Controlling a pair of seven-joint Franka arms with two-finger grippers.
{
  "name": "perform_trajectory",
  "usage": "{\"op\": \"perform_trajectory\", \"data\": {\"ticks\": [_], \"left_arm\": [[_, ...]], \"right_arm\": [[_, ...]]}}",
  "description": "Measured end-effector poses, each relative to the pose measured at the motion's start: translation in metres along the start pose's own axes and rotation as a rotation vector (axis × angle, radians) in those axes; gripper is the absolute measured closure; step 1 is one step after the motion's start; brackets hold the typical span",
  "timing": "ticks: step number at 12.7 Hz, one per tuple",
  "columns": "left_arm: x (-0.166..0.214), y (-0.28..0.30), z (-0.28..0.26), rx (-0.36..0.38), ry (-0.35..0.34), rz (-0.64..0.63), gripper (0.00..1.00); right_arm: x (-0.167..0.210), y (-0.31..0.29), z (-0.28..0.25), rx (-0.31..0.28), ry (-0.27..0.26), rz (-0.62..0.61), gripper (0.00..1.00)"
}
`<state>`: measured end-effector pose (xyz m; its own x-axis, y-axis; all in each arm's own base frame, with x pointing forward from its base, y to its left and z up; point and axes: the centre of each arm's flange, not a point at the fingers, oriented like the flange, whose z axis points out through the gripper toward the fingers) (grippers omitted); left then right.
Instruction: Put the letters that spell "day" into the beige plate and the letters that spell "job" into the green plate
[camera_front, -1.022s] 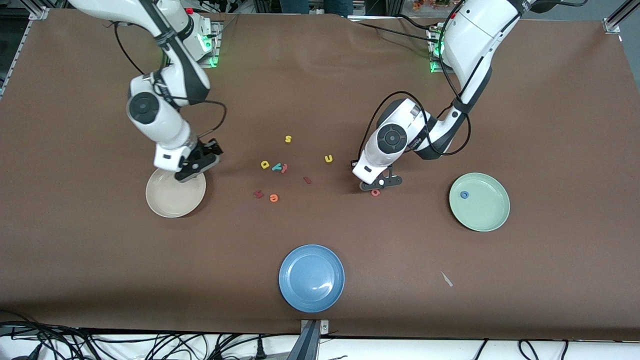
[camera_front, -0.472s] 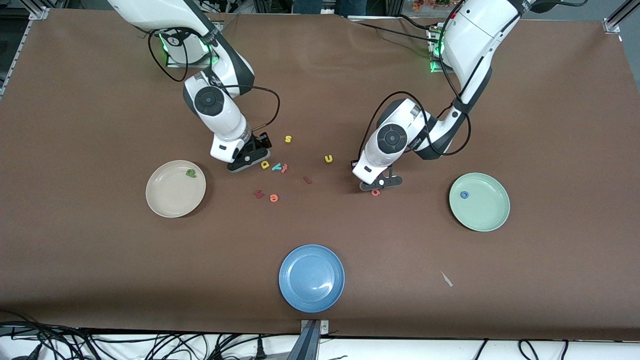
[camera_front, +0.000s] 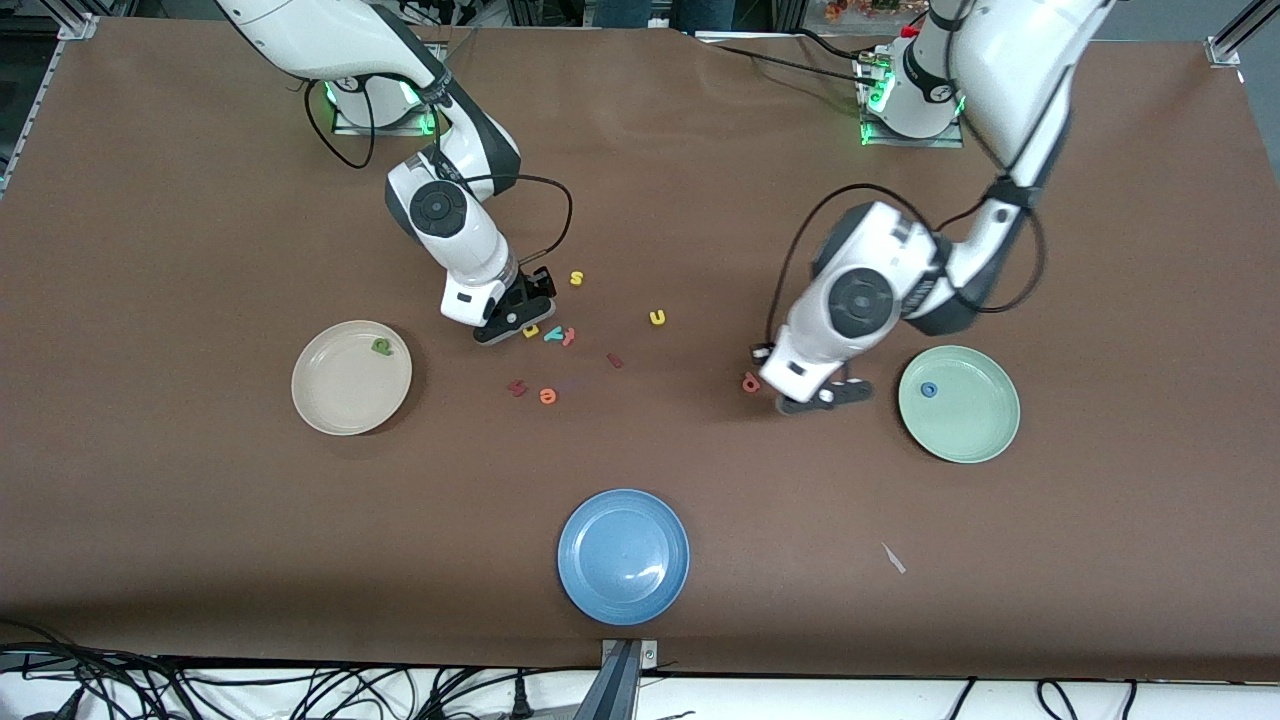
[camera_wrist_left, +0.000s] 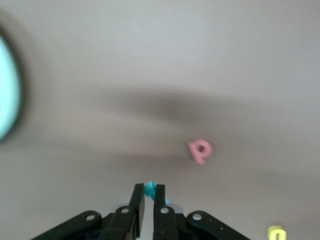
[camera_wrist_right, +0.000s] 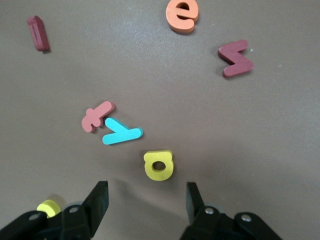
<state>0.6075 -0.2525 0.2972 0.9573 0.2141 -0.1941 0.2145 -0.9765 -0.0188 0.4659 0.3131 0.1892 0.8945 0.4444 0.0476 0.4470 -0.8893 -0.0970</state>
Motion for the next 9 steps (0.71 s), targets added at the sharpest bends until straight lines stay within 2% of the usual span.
{"op": "perform_trajectory", "data": {"ticks": [4,7,9], "left_arm": [[0.061,-0.136,-0.003,0.002,-0.097,0.07,0.92],[0.088,-0.237,0.015,0.011,-0.145,0.15,0.92],[0.098,-0.278,0.037,0.033,-0.168,0.198,0.92]], "right_arm": [[0.0,-0.002,0.004,-0.012,0.005,-0.032,0.35],[0.0,-0.003,0.007,-0.022,0.015,-0.062,0.34],[0.001,-0.002,0.01,-0.027,0.024,-0.078,0.34]]}}
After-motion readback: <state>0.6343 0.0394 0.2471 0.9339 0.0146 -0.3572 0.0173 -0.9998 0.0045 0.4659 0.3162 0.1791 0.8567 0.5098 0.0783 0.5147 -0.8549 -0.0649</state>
